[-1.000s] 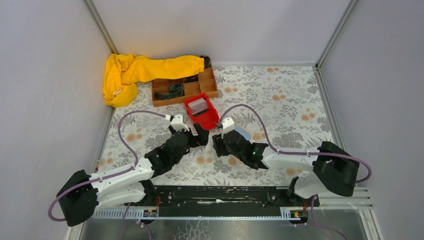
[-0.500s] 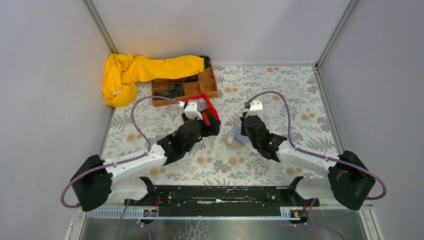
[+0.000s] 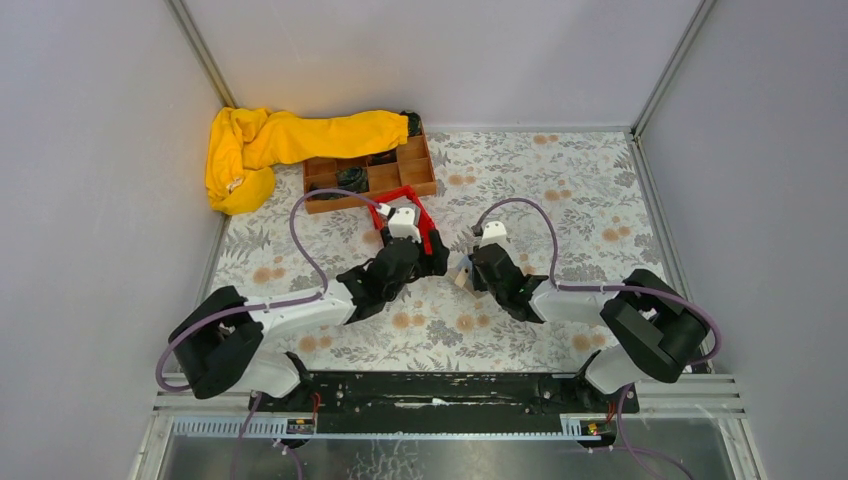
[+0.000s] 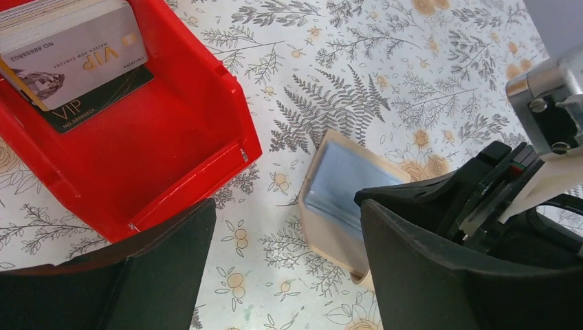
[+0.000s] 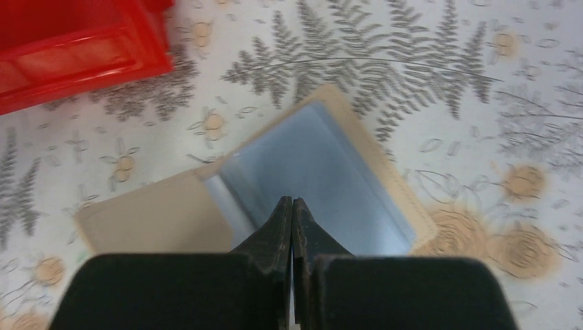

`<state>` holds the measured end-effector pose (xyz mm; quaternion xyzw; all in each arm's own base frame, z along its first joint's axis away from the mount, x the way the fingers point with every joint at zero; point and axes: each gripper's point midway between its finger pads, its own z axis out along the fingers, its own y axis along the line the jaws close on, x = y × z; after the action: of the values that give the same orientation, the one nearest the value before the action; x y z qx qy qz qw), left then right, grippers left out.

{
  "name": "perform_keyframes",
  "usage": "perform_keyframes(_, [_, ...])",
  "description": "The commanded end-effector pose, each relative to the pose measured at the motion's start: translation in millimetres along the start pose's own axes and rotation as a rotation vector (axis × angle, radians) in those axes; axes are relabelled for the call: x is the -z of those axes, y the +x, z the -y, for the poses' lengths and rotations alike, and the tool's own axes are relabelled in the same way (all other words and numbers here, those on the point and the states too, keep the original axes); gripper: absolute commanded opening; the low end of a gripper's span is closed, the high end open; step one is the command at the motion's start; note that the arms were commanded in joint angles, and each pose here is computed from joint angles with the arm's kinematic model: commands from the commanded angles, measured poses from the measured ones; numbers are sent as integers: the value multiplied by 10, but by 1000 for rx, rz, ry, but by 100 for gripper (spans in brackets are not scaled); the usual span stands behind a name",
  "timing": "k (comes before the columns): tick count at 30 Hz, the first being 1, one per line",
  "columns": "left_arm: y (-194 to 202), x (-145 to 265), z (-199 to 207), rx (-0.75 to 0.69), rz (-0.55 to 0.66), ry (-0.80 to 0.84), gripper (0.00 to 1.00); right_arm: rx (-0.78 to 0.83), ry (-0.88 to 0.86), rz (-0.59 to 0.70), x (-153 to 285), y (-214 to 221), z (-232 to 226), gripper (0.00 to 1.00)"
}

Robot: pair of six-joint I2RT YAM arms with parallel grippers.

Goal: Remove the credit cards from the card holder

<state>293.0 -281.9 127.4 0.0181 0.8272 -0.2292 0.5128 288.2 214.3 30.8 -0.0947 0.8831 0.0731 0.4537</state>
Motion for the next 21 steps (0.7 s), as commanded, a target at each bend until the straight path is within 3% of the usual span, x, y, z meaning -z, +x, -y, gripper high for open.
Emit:
perform_keyframes(1, [-147,-22,122,-15,65,38,84,-31,-182,44,26,-161,-370,0])
perform_keyframes(12, [80,-145,117,7,23,45,83,8,-539,-40,156,2,-992,0])
perform_keyframes(17, [49,-116,128,11,29,52,77,2,-430,54,185,-177,-762,1])
perform_keyframes(21, [23,-64,200,37,26,91,59,-6,-250,162,243,-407,-389,11])
